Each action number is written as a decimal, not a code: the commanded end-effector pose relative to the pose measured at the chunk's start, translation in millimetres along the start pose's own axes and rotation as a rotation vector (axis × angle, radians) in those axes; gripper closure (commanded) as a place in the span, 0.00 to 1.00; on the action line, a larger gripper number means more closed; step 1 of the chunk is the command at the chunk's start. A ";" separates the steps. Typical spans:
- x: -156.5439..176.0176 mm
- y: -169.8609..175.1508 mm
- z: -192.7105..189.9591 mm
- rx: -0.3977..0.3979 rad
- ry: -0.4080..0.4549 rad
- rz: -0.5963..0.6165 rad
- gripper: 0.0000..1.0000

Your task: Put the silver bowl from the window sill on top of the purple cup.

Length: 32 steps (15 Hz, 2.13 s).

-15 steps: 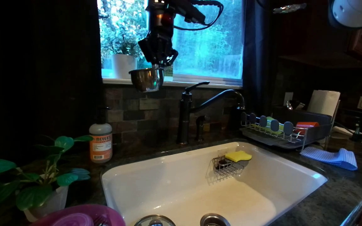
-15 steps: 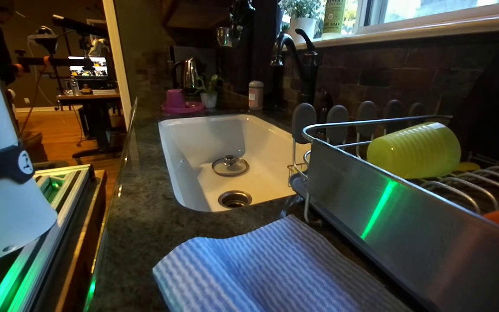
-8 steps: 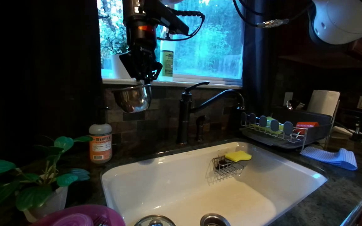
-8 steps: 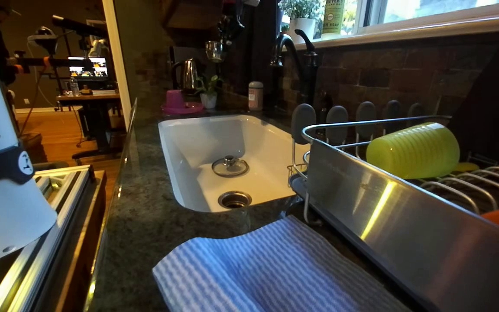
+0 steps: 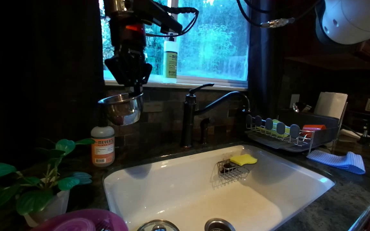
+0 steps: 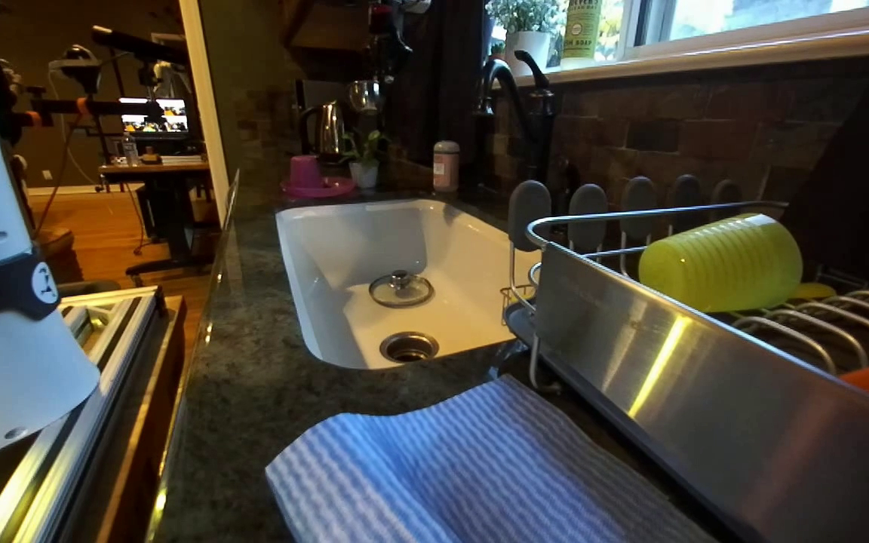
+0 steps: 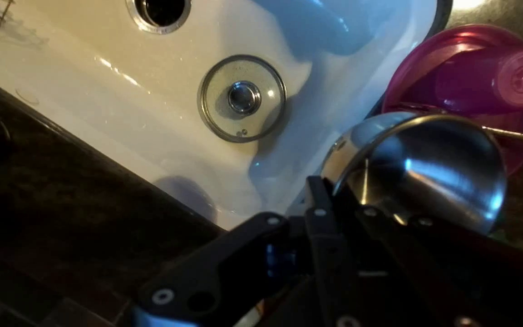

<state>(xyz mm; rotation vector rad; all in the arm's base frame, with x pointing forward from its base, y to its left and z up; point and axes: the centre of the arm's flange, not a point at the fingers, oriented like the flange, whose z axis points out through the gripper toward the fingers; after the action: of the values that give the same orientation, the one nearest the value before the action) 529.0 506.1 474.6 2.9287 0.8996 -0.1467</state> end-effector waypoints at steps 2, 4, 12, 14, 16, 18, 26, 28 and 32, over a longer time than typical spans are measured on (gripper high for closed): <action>-37.6 -107.0 5.3 -0.136 0.195 -0.095 0.98; -58.2 -126.5 15.5 -0.075 0.309 -0.020 0.98; -1.9 -119.6 1.6 0.142 0.569 0.064 0.93; -2.6 -106.2 12.7 0.149 0.591 0.060 0.93; -9.1 -110.3 11.2 0.140 0.542 0.043 0.98; -30.0 -125.9 10.5 0.145 0.468 0.022 0.98; -142.0 -154.7 30.2 0.183 0.217 0.118 0.98; -158.1 -141.5 50.7 0.241 0.233 0.178 0.98; -120.5 -142.4 50.6 0.251 0.267 0.230 0.93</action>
<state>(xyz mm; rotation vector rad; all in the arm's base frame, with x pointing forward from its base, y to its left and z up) 346.1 551.4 431.7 3.3174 0.5972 0.1618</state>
